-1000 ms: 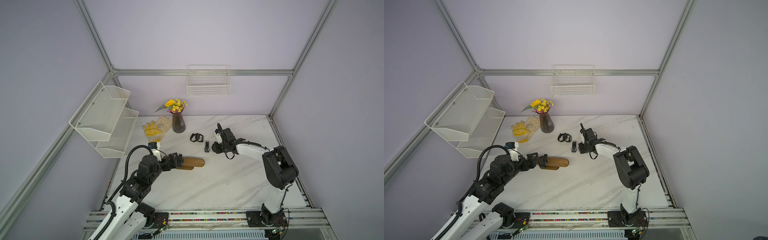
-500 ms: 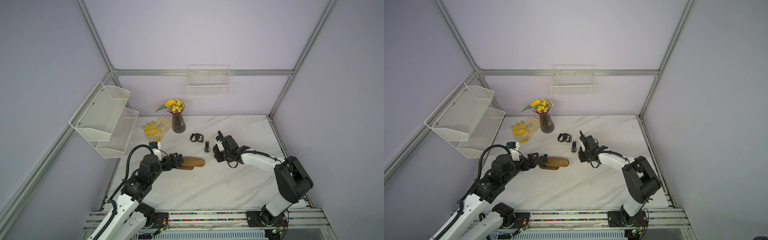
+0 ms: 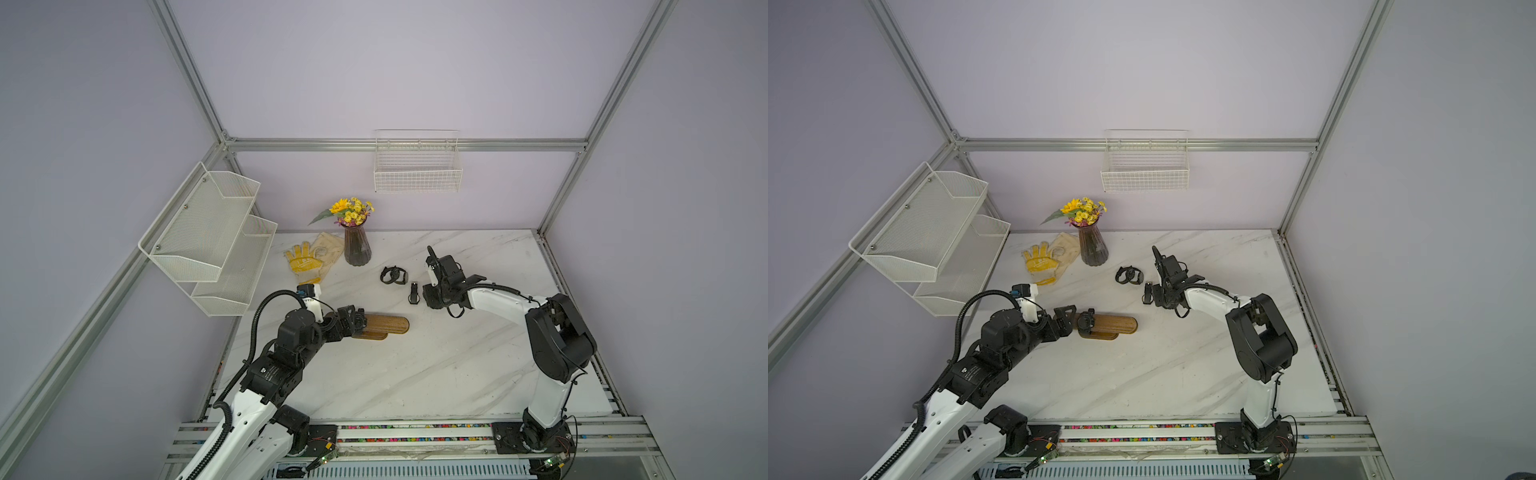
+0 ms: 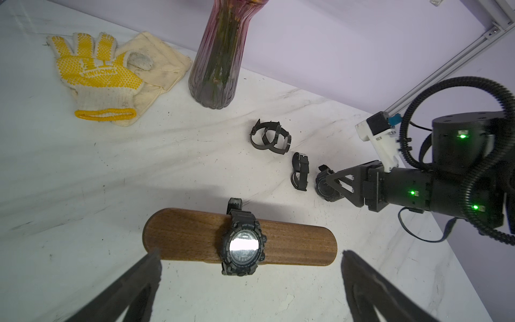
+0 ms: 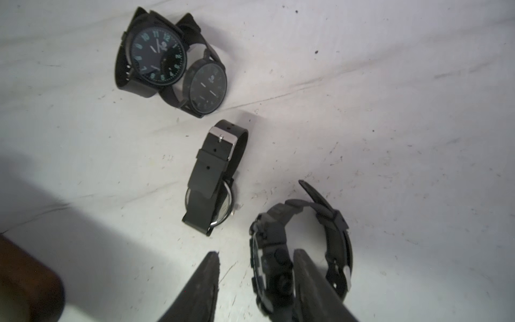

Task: Place watch on stand
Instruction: Pick up the watch at the center of the board.

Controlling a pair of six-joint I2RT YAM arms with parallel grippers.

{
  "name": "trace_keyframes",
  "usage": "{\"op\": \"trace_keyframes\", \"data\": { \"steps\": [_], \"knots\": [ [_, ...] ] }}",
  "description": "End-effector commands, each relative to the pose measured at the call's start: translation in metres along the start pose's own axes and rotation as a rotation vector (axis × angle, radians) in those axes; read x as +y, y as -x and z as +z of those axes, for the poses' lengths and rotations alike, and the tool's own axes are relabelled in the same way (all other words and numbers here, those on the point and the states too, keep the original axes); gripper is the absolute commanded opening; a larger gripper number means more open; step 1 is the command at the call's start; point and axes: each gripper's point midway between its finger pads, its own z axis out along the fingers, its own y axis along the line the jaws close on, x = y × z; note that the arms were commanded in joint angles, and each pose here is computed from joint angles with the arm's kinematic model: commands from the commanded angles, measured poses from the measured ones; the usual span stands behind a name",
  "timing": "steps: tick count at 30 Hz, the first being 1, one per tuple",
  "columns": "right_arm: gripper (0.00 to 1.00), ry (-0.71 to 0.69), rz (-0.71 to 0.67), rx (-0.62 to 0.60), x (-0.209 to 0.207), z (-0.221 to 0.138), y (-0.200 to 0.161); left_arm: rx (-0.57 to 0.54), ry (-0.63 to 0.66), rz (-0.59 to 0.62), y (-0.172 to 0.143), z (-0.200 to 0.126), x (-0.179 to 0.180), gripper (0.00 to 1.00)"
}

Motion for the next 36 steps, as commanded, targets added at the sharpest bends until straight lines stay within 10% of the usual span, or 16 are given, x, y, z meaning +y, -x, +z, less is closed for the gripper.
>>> {"op": "trace_keyframes", "data": {
  "steps": [1, 8, 36],
  "knots": [
    [0.47, -0.064, -0.022, 0.031, -0.012, 0.001, -0.003, -0.033, 0.002, -0.020, 0.003, -0.001, 0.003, 1.00],
    [0.30, 0.061, -0.084, 0.067, 0.010, -0.006, -0.018, -0.023, 0.014, -0.018, 0.000, 0.002, 0.005, 1.00],
    [0.22, 0.220, -0.212, 0.165, 0.071, -0.044, -0.097, -0.004, 0.035, -0.009, -0.006, 0.010, 0.010, 1.00]
  ]
}}
